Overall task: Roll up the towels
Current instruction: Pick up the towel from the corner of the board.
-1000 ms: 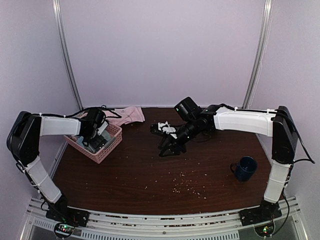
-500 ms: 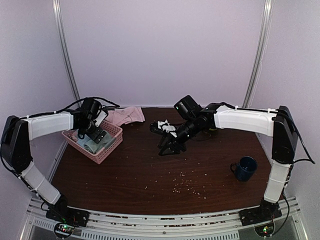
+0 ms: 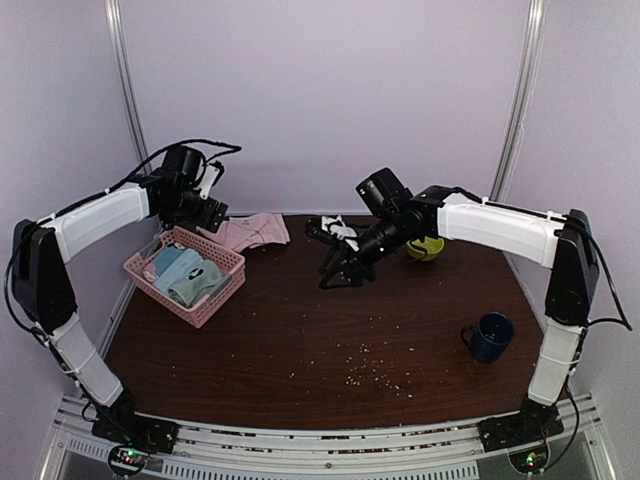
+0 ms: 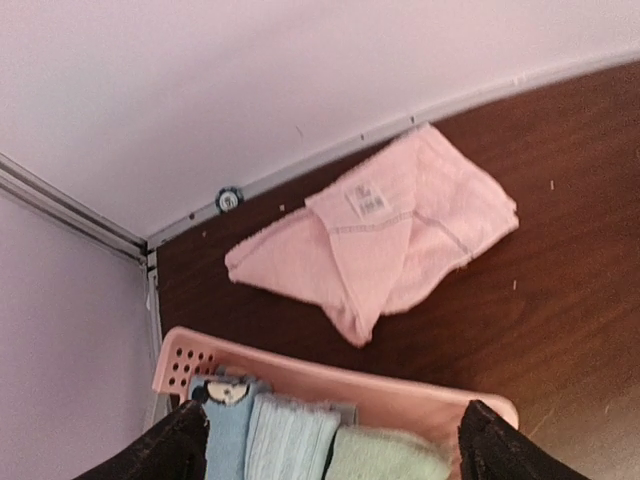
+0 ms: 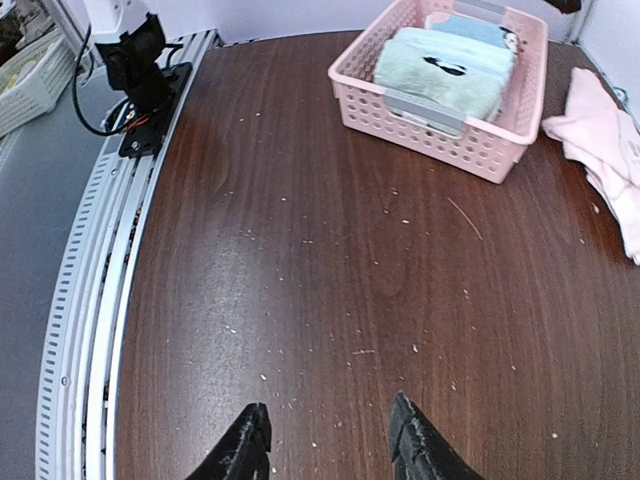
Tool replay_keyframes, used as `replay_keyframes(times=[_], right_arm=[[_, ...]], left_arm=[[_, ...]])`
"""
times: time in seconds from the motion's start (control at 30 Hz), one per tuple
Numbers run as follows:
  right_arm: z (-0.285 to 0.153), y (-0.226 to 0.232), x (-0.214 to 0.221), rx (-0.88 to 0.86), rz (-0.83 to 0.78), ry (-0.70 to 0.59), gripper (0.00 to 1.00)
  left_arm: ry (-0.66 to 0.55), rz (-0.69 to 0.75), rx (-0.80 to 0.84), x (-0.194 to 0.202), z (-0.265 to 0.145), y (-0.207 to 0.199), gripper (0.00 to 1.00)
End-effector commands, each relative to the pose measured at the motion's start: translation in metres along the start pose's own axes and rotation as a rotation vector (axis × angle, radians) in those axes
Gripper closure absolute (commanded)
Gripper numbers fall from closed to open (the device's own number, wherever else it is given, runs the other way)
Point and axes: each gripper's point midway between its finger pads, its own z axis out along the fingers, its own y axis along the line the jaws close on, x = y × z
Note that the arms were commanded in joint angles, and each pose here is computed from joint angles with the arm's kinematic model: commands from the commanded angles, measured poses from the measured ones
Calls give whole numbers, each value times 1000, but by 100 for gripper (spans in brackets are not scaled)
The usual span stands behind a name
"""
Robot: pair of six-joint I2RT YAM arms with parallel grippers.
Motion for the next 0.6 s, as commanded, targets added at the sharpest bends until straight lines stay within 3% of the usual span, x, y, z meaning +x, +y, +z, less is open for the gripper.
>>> replay_keyframes(times=[0.0,0.13,0.23,0.43,0.57], right_arm=[[-51,-27,1,105,130,-51,57],[-84,-49,30,202,223,-77,57],[-106,-56,53,254,279,-75,57],[-126,-55,87,292,346,-70,56],[-125,-55,100,306,363,-60,56]], left_arm=[[-70,-195,-1,-45,37,0,15],[-69,-376,-71,-60,76,18,23],[-49,-408,-49,-60,109,20,27],[50,-482,26,-30,173,12,33],[90,-565,76,-9,200,15,43]])
